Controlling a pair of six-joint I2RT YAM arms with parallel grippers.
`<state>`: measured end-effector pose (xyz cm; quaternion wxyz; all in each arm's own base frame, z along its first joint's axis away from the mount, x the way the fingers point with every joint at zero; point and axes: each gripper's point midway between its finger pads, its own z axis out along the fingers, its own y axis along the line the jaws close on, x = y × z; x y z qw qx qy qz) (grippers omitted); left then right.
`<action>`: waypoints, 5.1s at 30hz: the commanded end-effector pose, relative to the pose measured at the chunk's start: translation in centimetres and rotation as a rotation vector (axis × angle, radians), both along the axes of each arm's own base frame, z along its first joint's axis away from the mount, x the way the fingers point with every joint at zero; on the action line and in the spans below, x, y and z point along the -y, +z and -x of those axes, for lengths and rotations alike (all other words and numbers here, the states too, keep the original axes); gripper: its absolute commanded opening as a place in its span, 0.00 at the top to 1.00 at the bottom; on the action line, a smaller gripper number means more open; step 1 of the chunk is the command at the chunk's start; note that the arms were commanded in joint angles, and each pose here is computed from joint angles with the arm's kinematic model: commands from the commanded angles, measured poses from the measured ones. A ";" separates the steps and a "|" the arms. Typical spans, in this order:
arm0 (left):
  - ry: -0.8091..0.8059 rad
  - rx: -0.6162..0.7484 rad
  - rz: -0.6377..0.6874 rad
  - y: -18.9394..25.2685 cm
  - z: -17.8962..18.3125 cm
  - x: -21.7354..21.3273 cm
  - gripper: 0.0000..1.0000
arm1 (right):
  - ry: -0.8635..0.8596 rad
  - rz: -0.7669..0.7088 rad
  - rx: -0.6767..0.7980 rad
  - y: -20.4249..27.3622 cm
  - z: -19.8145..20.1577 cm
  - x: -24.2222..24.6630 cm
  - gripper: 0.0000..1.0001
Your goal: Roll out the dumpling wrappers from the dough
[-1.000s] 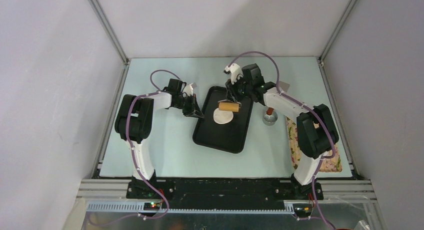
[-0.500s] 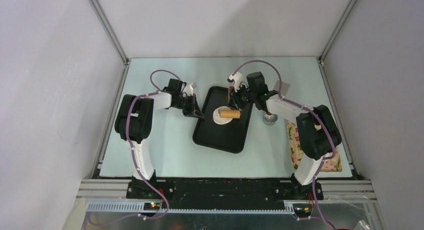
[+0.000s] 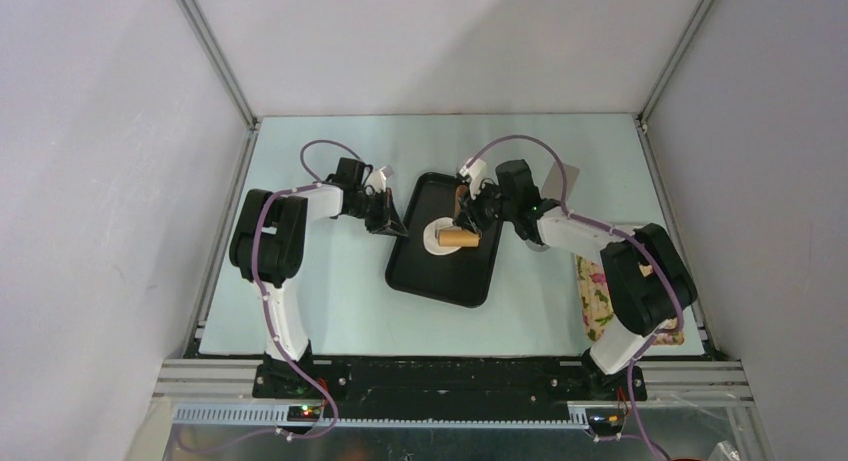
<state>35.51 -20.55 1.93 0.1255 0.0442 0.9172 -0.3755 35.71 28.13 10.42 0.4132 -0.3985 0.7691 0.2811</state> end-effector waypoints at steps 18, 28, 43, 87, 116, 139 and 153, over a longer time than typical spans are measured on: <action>0.024 -0.113 -0.078 -2.7 1.7 -1.7 1.00 | 0.106 0.044 -0.015 0.9 6.8 -1.2 1.00; -0.015 -0.118 -0.024 -2.3 2.1 -1.0 1.00 | -0.068 -0.148 -0.068 10.0 0.5 -1.8 1.00; -0.016 -0.114 -0.017 -2.1 2.0 -1.0 1.00 | -0.136 0.042 -0.142 0.3 -2.3 -4.8 1.00; -0.014 -0.131 0.017 -1.9 2.0 -1.0 1.00 | -0.140 -0.111 -0.249 6.6 -2.6 -5.2 1.00; -0.013 -0.136 0.037 -1.7 2.0 -1.2 1.00 | 0.057 0.113 -0.494 -7.1 7.5 -4.4 1.00; -0.010 -0.139 0.036 -1.8 1.9 -1.2 1.00 | -0.053 -0.091 -0.149 3.6 -7.1 -4.1 1.00; -0.014 -0.139 0.044 -1.7 2.0 -1.1 1.00 | 0.014 0.023 -0.307 -3.5 -0.8 -2.0 1.00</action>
